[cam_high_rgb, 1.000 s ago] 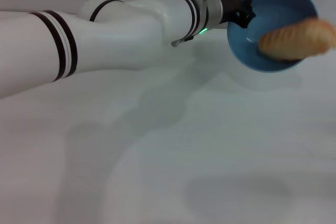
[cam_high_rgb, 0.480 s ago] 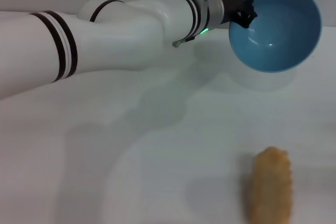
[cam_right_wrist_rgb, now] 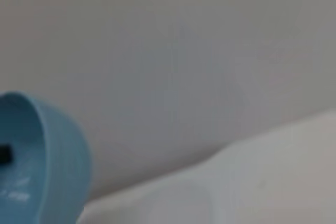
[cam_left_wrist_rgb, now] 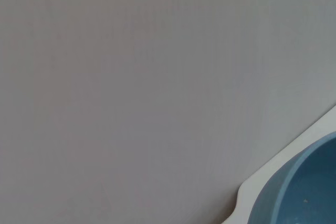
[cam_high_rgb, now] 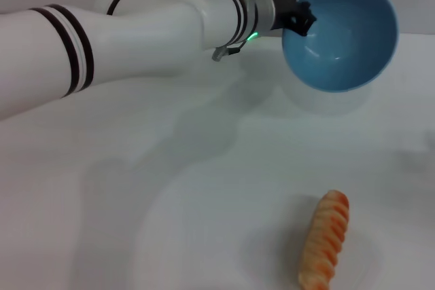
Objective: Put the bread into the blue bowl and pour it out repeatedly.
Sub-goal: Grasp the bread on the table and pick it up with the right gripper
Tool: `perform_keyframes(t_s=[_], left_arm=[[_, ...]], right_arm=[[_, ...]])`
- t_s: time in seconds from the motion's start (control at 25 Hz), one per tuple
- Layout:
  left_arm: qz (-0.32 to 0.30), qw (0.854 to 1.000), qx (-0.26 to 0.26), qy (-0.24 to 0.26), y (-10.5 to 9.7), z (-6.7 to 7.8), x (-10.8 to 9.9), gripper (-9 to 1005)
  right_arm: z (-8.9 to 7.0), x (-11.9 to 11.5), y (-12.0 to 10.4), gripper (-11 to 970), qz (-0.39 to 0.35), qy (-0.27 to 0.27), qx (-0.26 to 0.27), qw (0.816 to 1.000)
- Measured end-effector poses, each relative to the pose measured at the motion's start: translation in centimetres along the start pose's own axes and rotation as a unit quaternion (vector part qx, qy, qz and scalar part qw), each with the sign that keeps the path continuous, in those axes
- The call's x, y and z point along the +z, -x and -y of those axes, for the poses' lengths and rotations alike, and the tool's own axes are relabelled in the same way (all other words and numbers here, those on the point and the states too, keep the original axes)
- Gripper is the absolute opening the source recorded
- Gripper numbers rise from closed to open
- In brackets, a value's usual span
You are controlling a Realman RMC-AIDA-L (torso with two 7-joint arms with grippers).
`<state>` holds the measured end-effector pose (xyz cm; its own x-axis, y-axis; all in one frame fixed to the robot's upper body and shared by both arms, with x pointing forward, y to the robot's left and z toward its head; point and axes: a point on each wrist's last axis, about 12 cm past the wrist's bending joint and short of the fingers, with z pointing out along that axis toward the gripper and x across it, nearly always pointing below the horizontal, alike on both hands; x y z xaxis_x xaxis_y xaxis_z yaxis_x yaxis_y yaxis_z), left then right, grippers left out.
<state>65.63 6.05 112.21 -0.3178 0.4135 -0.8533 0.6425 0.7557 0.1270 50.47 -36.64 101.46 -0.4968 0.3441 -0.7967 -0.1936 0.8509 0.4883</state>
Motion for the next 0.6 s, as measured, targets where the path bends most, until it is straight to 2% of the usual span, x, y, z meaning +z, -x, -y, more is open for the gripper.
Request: perform_keyframes(t_s=[0.2, 0.36, 0.52, 0.6], left_arm=[[-0.012, 1.0, -0.025, 0.008, -0.3, -1.0, -0.1, 0], [-0.019, 0.998, -0.058, 0.024, -0.6, -2.5, -0.4, 0], [-0.021, 0.997, -0.064, 0.029, -1.2, -2.9, -0.6, 0], [-0.022, 0.997, -0.064, 0.03, -1.3, -3.0, -0.6, -1]], right_arm=[[-1.9, 1.3, 0.3, 626, -0.097, 0.06, 0.002, 0.993], [-3.4, 2.4, 0.5, 708, -0.145, 0.097, 0.006, 0.985], [-5.1, 3.5, 0.3, 790, -0.195, 0.128, 0.015, 0.972], [-5.3, 3.7, 0.2, 797, -0.207, 0.129, 0.018, 0.97]])
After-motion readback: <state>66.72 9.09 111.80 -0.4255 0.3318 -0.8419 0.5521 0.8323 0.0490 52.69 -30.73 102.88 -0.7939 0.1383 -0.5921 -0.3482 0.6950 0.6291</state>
